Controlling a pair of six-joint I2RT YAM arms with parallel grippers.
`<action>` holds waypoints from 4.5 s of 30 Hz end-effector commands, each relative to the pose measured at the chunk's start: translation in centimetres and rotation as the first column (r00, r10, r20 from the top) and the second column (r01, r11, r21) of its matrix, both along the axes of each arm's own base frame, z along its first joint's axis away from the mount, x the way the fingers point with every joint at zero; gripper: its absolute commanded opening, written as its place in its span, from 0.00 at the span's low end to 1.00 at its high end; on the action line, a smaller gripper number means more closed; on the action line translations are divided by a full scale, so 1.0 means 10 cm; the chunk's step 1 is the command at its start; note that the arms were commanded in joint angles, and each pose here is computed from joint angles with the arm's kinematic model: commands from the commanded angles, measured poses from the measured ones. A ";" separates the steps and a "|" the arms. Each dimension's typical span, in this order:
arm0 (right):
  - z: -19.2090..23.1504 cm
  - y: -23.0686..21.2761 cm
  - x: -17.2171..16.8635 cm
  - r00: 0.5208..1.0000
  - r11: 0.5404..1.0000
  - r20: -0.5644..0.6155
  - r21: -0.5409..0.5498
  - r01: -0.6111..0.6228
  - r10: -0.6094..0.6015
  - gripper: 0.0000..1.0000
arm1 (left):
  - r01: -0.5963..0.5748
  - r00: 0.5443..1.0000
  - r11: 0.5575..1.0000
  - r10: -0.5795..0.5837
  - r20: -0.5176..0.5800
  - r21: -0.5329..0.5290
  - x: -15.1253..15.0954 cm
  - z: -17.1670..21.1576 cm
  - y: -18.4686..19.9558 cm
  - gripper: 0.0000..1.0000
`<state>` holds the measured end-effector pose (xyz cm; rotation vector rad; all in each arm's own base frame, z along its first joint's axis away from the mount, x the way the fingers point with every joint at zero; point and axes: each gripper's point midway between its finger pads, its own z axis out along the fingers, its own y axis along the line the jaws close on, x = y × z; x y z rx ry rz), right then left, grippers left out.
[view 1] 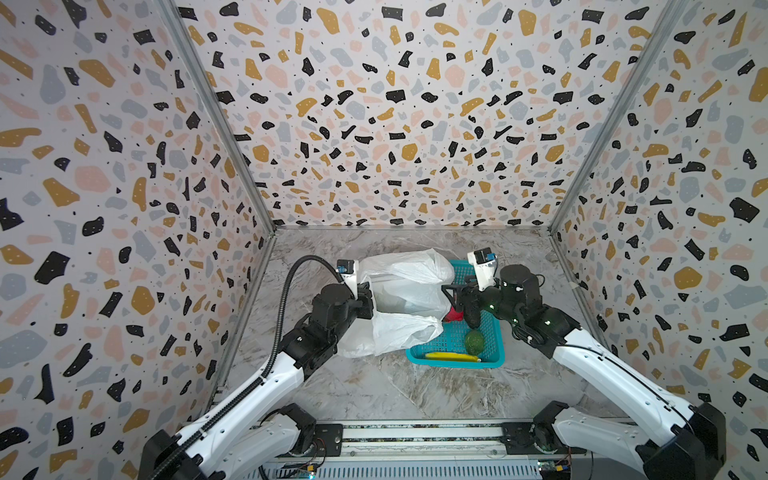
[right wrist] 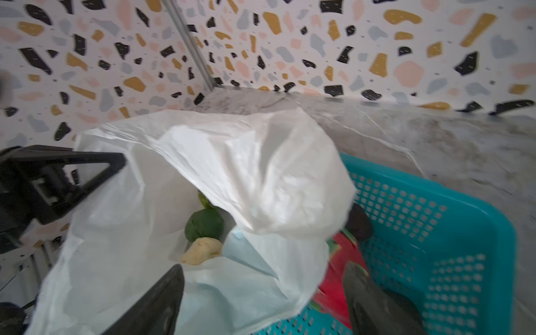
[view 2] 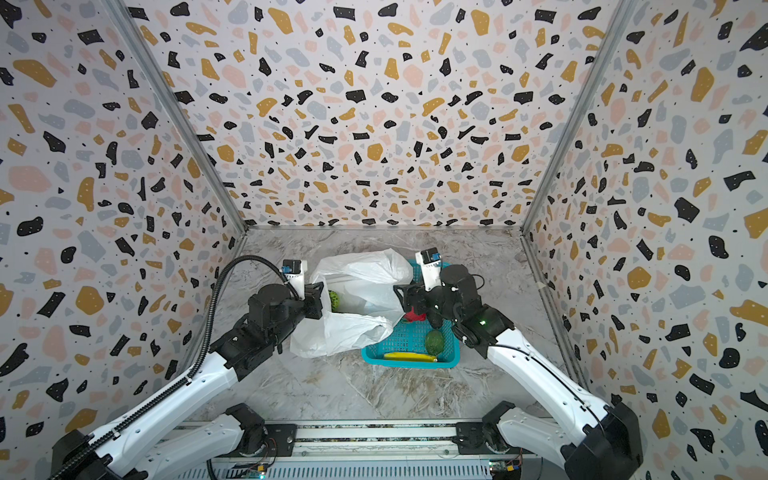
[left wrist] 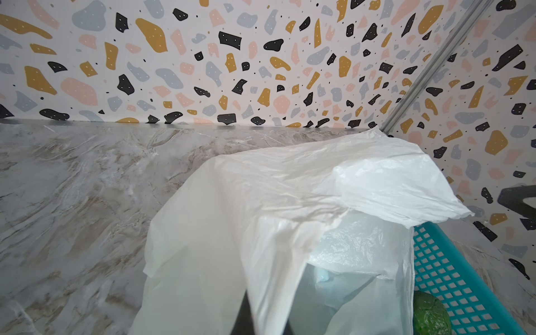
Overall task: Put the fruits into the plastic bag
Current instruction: 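Return the right gripper to the basket and grasp the green avocado, then lower the green avocado into the bag opening and release it, then reach the right gripper into the basket and grasp the dark avocado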
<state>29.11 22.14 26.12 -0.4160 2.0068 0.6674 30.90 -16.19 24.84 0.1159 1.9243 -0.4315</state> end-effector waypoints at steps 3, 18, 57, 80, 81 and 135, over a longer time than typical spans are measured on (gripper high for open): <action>-0.72 -0.33 -0.10 0.967 0.977 -0.210 -0.184 0.107 -0.145 0.82 | -0.033 0.999 0.999 0.034 0.037 -0.037 0.07 0.13 0.03 0.00; -1.77 -0.65 -0.34 0.836 0.802 -0.385 -0.588 0.104 -0.391 0.77 | -0.035 0.998 0.999 0.036 0.042 -0.029 0.06 0.16 0.04 0.00; -0.34 0.47 -0.23 0.982 0.988 -0.117 -0.013 -0.151 0.148 0.32 | 0.014 0.999 0.999 -0.012 0.035 -0.042 0.03 0.09 -0.04 0.00; -0.54 1.68 -0.19 0.905 0.918 -0.163 0.014 -0.396 0.393 0.68 | 0.014 1.000 0.998 -0.013 0.017 -0.054 0.02 0.04 -0.05 0.00; -0.50 1.66 -0.20 0.907 0.919 -0.154 0.016 -0.394 0.392 0.72 | 0.013 1.000 0.998 -0.012 0.018 -0.055 0.02 0.05 -0.05 0.00; -2.23 -0.63 0.57 0.774 0.811 -0.418 -0.551 0.200 -0.475 0.65 | 0.001 1.000 0.996 0.000 0.017 -0.086 -0.02 0.05 -0.02 0.00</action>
